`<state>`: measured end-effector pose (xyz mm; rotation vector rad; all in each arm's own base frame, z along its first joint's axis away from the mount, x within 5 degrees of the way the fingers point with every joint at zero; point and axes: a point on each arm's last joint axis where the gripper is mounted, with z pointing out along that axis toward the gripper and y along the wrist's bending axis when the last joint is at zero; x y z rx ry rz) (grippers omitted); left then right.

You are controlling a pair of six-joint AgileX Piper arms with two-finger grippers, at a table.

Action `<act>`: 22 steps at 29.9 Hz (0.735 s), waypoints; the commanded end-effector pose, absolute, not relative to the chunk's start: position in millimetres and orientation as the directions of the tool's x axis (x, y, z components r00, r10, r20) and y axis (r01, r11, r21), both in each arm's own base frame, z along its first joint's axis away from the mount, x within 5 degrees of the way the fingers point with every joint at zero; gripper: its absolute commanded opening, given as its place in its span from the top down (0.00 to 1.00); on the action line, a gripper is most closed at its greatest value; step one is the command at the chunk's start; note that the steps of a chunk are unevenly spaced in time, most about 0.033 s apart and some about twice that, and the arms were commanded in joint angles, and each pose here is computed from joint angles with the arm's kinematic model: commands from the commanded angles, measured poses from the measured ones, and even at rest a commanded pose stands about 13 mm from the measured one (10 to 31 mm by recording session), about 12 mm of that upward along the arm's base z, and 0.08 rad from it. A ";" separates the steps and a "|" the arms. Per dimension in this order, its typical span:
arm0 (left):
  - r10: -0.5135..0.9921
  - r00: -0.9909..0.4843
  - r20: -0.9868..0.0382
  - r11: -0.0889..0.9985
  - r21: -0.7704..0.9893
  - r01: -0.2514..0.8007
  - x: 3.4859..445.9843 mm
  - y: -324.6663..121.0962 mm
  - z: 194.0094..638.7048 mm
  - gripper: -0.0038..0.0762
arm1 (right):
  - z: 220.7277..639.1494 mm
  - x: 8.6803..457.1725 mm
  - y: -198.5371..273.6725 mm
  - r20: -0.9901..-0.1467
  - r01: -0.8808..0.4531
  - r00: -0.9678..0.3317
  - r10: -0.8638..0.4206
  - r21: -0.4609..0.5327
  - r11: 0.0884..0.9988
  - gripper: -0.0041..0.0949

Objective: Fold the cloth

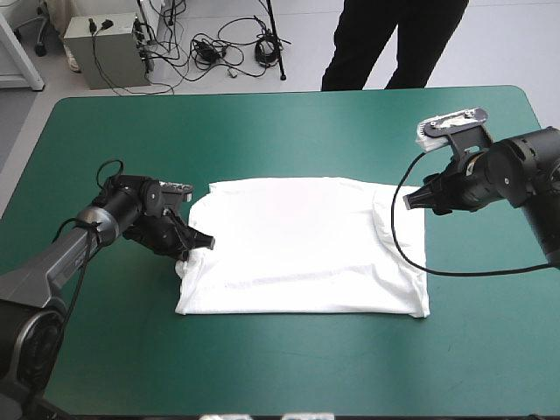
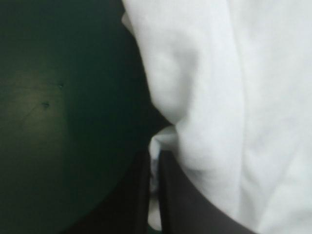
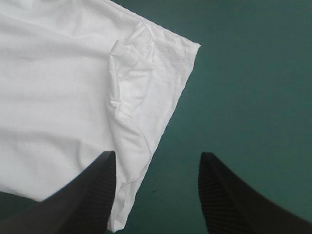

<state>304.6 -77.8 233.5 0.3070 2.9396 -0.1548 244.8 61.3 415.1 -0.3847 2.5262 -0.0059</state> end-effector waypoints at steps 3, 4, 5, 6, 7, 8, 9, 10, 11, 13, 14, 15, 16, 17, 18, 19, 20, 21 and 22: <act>0.161 -0.887 -0.432 0.946 -0.189 0.264 286.3 -95.6 314.3 0.96 | 431.6 239.2 59.2 -0.621 -0.263 -0.738 -0.264 -0.096 0.960 0.46; 0.170 -0.879 -0.445 0.940 -0.196 0.281 283.7 -100.7 318.2 0.96 | 431.6 239.2 59.1 -0.621 -0.263 -0.738 -0.264 -0.096 0.960 0.46; 0.183 -0.874 -0.449 0.932 -0.203 0.300 281.7 -107.4 318.8 0.96 | 431.4 239.0 59.3 -0.620 -0.264 -0.739 -0.264 -0.094 0.960 0.46; 0.194 -0.872 -0.450 0.924 -0.216 0.317 279.2 -114.3 319.1 0.96 | 431.4 238.9 59.5 -0.620 -0.265 -0.739 -0.263 -0.092 0.960 0.46; 0.205 -0.872 -0.445 0.918 -0.222 0.329 278.8 -119.8 316.9 0.96 | 431.4 238.9 59.4 -0.619 -0.265 -0.740 -0.263 -0.092 0.960 0.46; 0.212 -0.874 -0.437 0.915 -0.227 0.335 278.2 -126.4 313.7 0.96 | 431.4 238.9 59.4 -0.619 -0.265 -0.740 -0.263 -0.092 0.960 0.46; 0.230 -0.873 -0.430 0.909 -0.224 0.350 278.5 -132.8 309.2 0.96 | 431.3 238.7 59.6 -0.618 -0.265 -0.741 -0.262 -0.089 0.960 0.46; 0.246 -0.872 -0.424 0.905 -0.222 0.363 278.8 -138.4 305.1 0.96 | 431.1 238.5 59.6 -0.616 -0.264 -0.743 -0.261 -0.088 0.961 0.46; 0.258 -0.871 -0.417 0.902 -0.220 0.372 280.3 -143.4 300.3 0.96 | 431.0 238.4 59.5 -0.615 -0.264 -0.744 -0.261 -0.088 0.961 0.46; 0.273 -0.879 -0.391 0.901 -0.216 0.376 285.6 -149.8 288.1 0.96 | 430.9 238.2 59.8 -0.614 -0.265 -0.746 -0.260 -0.084 0.961 0.46; 0.278 -0.885 -0.373 0.902 -0.216 0.374 288.4 -151.7 281.5 0.96 | 430.9 238.2 59.8 -0.614 -0.265 -0.746 -0.260 -0.084 0.961 0.46; 0.283 -0.891 -0.356 0.903 -0.215 0.372 290.9 -153.8 275.1 0.96 | 430.9 238.2 59.8 -0.614 -0.265 -0.746 -0.260 -0.084 0.961 0.46; 0.286 -0.895 -0.342 0.904 -0.214 0.371 292.7 -155.2 270.0 0.96 | 430.9 238.2 59.8 -0.614 -0.265 -0.746 -0.260 -0.084 0.961 0.46; 0.289 -0.901 -0.324 0.906 -0.213 0.367 295.6 -156.5 263.1 0.96 | 431.4 237.7 59.7 -0.615 -0.265 -0.745 -0.259 -0.084 0.961 0.46; 0.290 -0.904 -0.313 0.907 -0.212 0.364 297.5 -157.4 258.6 0.96 | 431.4 237.7 59.7 -0.615 -0.266 -0.744 -0.261 -0.085 0.960 0.46; 0.291 -0.908 -0.302 0.908 -0.212 0.362 299.0 -158.1 254.6 0.96 | 431.4 237.7 59.7 -0.615 -0.266 -0.744 -0.261 -0.085 0.960 0.46; 0.291 -0.910 -0.295 0.909 -0.211 0.359 300.9 -158.9 250.3 0.96 | 431.4 237.7 59.7 -0.615 -0.266 -0.744 -0.261 -0.085 0.960 0.46; 0.297 -0.911 -0.286 0.909 -0.208 0.362 302.4 -159.6 246.3 0.96 | 431.4 237.7 59.7 -0.615 -0.266 -0.744 -0.261 -0.085 0.960 0.46; 0.300 -0.913 -0.276 0.909 -0.207 0.362 303.7 -160.2 242.3 0.96 | 431.4 237.7 59.7 -0.615 -0.266 -0.744 -0.261 -0.085 0.960 0.46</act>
